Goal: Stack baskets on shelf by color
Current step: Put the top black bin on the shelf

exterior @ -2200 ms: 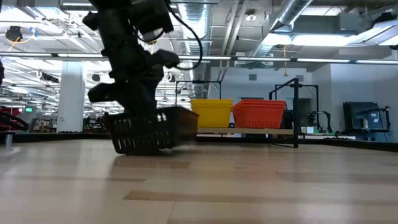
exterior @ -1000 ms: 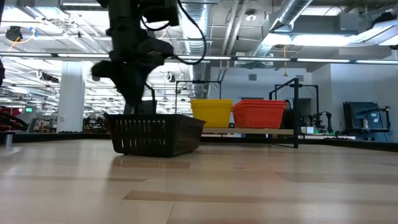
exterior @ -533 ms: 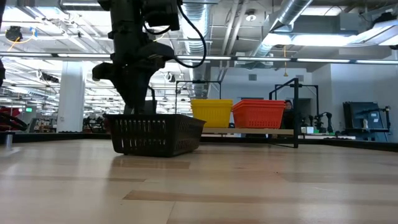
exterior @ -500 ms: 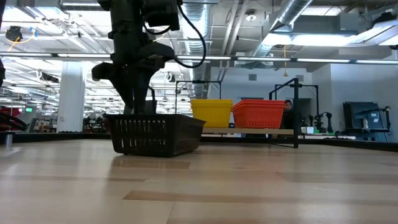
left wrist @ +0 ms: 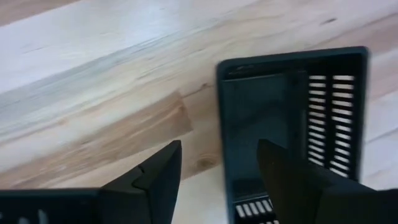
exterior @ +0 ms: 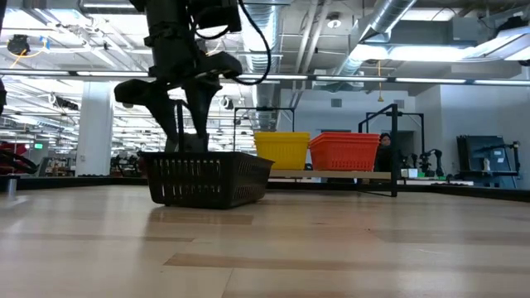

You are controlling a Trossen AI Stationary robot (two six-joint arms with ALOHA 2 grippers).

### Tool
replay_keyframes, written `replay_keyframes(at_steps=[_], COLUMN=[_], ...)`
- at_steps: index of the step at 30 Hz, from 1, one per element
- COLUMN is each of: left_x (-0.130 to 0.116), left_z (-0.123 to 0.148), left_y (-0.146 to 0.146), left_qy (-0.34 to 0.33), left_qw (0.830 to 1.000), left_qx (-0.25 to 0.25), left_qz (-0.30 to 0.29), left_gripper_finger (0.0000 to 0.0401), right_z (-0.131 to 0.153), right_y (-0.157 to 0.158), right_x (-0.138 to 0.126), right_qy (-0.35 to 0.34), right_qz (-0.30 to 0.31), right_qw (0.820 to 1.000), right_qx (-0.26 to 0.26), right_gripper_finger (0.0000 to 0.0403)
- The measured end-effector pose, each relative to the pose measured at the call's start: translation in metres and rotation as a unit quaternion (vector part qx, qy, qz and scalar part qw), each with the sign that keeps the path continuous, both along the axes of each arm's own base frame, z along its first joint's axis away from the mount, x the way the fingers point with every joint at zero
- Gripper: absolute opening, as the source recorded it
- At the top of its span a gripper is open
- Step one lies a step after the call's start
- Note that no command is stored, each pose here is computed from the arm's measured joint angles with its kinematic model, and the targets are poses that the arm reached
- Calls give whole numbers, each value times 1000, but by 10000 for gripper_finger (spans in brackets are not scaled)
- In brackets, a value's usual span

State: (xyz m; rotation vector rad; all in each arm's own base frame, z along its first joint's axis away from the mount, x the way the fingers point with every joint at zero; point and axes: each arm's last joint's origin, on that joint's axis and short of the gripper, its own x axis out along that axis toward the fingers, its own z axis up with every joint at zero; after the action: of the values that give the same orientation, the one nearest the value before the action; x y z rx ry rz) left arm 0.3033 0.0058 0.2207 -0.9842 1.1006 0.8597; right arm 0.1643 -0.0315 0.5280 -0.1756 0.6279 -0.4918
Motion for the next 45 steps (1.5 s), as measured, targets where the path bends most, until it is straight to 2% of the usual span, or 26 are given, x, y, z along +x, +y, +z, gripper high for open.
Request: replay_keyframes(at_steps=[8, 17, 39, 45], left_x=[2, -4, 1, 0], left_z=[1, -16, -15, -17], left_y=[-7, -15, -27, -28], left_qy=[-10, -5, -35, -26], left_qw=[1000, 1000, 999, 999], left_qx=[21, 7, 12, 17], left_qz=[-3, 10, 8, 12], left_gripper_finger=[194, 193, 193, 193], right_z=[0, 0, 0, 0], right_y=[0, 0, 0, 0], right_x=[0, 0, 0, 0], right_qy=[0, 0, -1, -1], right_qz=[0, 0, -1, 0], right_qw=[1000, 1000, 1000, 1000], right_qx=[0, 0, 1, 2], right_gripper_finger=[42, 42, 42, 42])
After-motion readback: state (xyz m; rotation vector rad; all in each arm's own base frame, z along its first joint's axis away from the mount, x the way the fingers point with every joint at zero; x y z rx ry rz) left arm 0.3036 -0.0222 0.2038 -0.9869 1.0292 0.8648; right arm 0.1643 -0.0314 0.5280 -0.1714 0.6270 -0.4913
